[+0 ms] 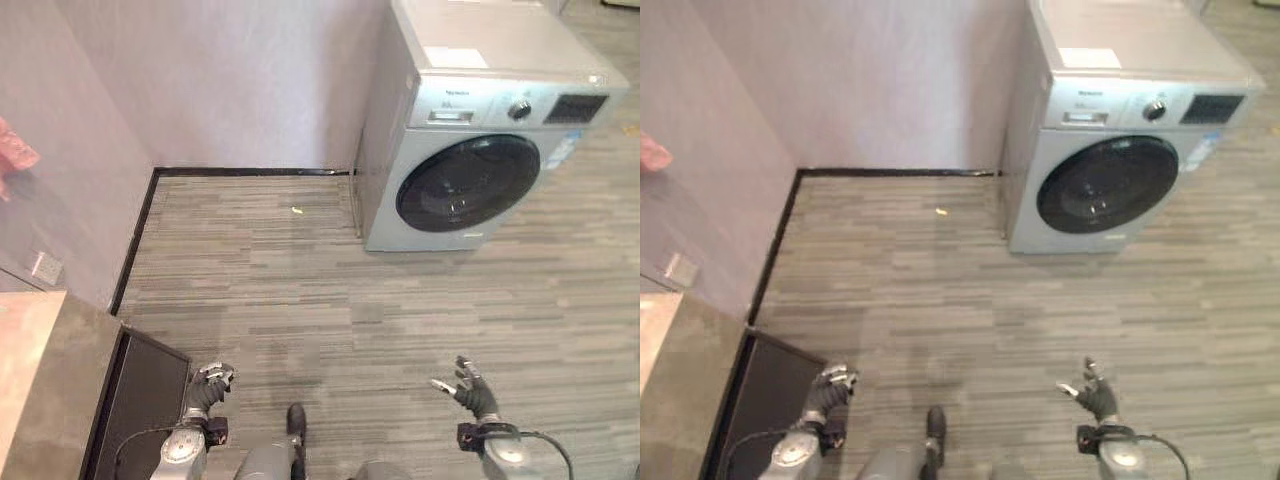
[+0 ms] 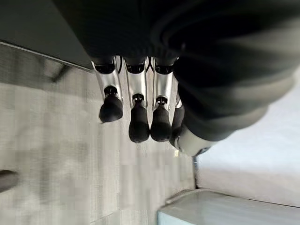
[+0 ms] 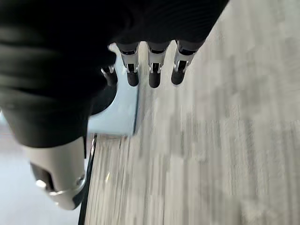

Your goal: Put brush and paste in cup on sink, flatten towel.

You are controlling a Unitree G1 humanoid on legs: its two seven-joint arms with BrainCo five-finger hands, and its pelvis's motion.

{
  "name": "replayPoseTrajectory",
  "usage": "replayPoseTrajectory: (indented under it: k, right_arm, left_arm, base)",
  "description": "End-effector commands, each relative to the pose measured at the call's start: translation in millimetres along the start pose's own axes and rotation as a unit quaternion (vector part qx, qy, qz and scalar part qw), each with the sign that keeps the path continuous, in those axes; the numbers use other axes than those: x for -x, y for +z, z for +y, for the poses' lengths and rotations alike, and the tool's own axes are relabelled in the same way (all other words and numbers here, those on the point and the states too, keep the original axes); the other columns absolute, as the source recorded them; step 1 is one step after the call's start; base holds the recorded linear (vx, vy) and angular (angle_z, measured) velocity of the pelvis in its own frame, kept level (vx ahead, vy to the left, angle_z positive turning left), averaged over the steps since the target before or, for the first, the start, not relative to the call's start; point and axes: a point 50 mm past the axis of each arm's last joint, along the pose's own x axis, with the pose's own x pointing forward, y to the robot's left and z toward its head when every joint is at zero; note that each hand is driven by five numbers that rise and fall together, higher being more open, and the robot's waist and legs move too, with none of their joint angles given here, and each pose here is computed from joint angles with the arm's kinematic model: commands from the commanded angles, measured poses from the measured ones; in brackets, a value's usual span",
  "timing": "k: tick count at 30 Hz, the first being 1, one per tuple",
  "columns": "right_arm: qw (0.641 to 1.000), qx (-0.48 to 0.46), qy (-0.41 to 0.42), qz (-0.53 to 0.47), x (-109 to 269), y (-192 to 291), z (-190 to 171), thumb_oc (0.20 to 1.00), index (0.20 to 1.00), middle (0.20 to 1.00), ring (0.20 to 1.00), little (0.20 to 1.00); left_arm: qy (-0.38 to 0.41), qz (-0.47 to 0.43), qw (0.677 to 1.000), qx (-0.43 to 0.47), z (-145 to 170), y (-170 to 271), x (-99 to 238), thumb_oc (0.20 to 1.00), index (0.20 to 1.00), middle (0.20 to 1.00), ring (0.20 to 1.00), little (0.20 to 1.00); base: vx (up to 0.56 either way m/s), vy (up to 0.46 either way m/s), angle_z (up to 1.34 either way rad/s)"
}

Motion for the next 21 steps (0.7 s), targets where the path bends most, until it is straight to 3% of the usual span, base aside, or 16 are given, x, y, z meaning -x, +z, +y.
replayPoseTrajectory:
  k: [1,10,21]
  right_arm:
    - [0.999,0.006,-0.001,-0.051,-9,25,-8,1.0,1.0,1.0,1.0,1.0]
    - [0.997,0.01,0.018,-0.069,-11,33,-6,1.0,1.0,1.0,1.0,1.0]
    - [0.998,0.012,0.004,-0.069,-5,32,-22,1.0,1.0,1.0,1.0,1.0]
  left_arm:
    - [-0.007,-0.059,0.998,-0.01,6,25,-3,0.2,0.2,0.2,0.2,0.2]
    - [-0.016,-0.051,0.998,-0.026,2,22,-7,0.2,0.2,0.2,0.2,0.2]
    - [-0.031,-0.051,0.997,-0.038,-11,26,-15,0.2,0.2,0.2,0.2,0.2]
  base:
    - [0.28,0.229,0.11]
    - [0.31,0.057,0.07]
    - [0.28,-0.193,0.9]
